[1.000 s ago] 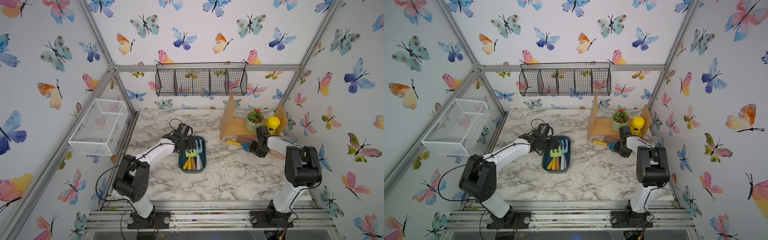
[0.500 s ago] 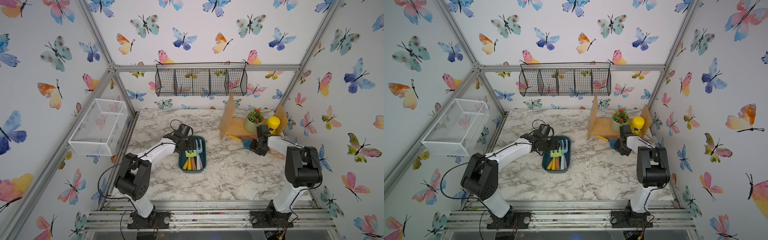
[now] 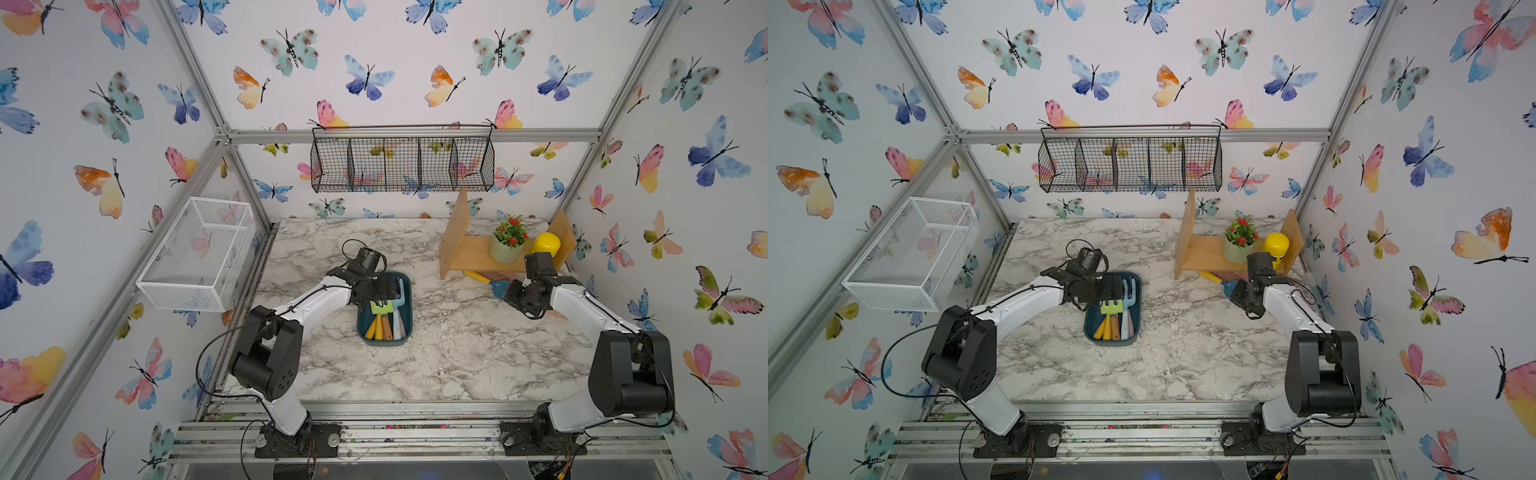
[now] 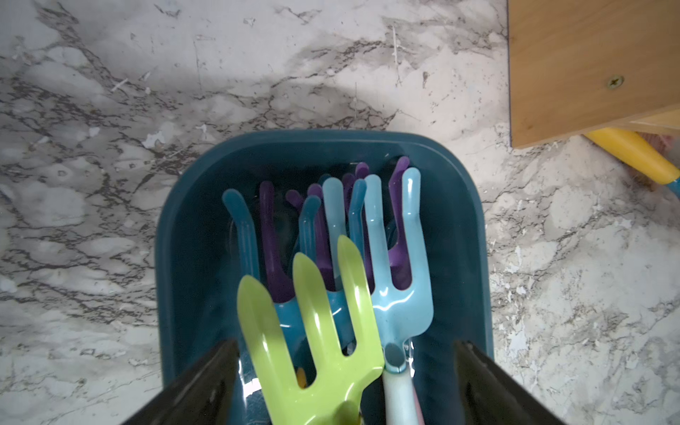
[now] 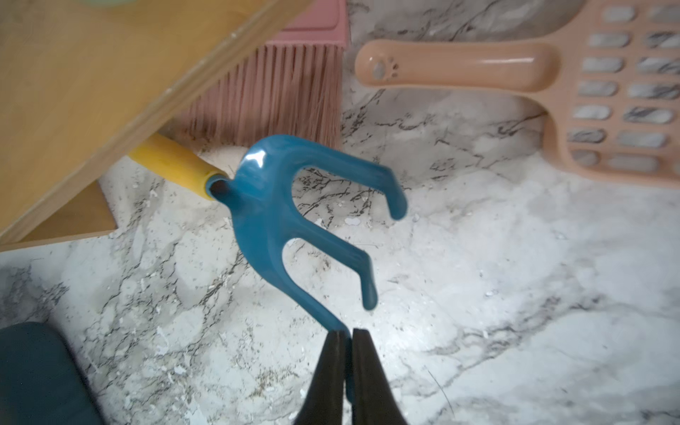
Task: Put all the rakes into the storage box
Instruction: Pick up the rake at the center of the board, then adjust the rake.
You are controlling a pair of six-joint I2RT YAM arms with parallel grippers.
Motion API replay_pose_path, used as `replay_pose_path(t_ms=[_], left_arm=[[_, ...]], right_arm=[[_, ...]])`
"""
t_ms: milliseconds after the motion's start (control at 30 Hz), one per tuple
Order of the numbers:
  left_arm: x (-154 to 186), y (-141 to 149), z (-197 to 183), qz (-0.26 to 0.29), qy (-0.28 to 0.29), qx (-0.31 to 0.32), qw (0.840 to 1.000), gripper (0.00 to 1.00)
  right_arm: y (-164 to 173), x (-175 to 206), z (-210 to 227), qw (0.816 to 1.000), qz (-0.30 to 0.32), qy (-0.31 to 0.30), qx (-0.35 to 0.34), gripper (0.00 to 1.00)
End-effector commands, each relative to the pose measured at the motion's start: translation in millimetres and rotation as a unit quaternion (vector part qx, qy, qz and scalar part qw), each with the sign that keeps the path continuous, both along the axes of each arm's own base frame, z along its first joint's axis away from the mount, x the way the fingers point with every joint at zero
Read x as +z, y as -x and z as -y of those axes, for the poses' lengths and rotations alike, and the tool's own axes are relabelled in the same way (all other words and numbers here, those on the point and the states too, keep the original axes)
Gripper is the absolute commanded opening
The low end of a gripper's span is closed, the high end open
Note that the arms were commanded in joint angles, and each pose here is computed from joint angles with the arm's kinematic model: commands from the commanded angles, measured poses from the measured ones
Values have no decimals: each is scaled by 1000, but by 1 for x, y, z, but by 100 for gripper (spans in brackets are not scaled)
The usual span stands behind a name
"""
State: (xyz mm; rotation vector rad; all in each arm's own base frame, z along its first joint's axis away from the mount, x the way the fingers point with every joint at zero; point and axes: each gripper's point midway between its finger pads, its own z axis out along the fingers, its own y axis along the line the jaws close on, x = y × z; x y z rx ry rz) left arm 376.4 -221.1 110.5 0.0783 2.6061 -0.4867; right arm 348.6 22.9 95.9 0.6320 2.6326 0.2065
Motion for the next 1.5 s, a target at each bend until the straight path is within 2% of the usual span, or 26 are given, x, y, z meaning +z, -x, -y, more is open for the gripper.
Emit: replay_pose_path(t_ms=[0,200,333,600,767,1033,1233,1467], left_arm=[[37,-7,20,36,52,-30,998,95],[61,-10,36,56,98,-55,992,95],[80,-11,43,80,120,-72,987,95],[110,-9,56,118,157,-106,975,95],[107,-8,61,111,172,-114,972,95],[101,-3,66,104,190,-121,969,95],[100,-1,67,100,198,-122,967,94],[99,1,69,94,207,-126,965,89]], right_arm=[[24,14,6,999,-22,19,17,9],[27,54,-5,999,13,-4,46,10],[30,72,-18,996,14,-25,87,10],[47,78,-51,982,5,-91,166,10],[55,87,-86,963,22,-155,219,9],[60,112,-144,927,58,-214,301,10],[50,126,-165,916,77,-227,322,11],[45,117,-187,909,68,-232,341,11]])
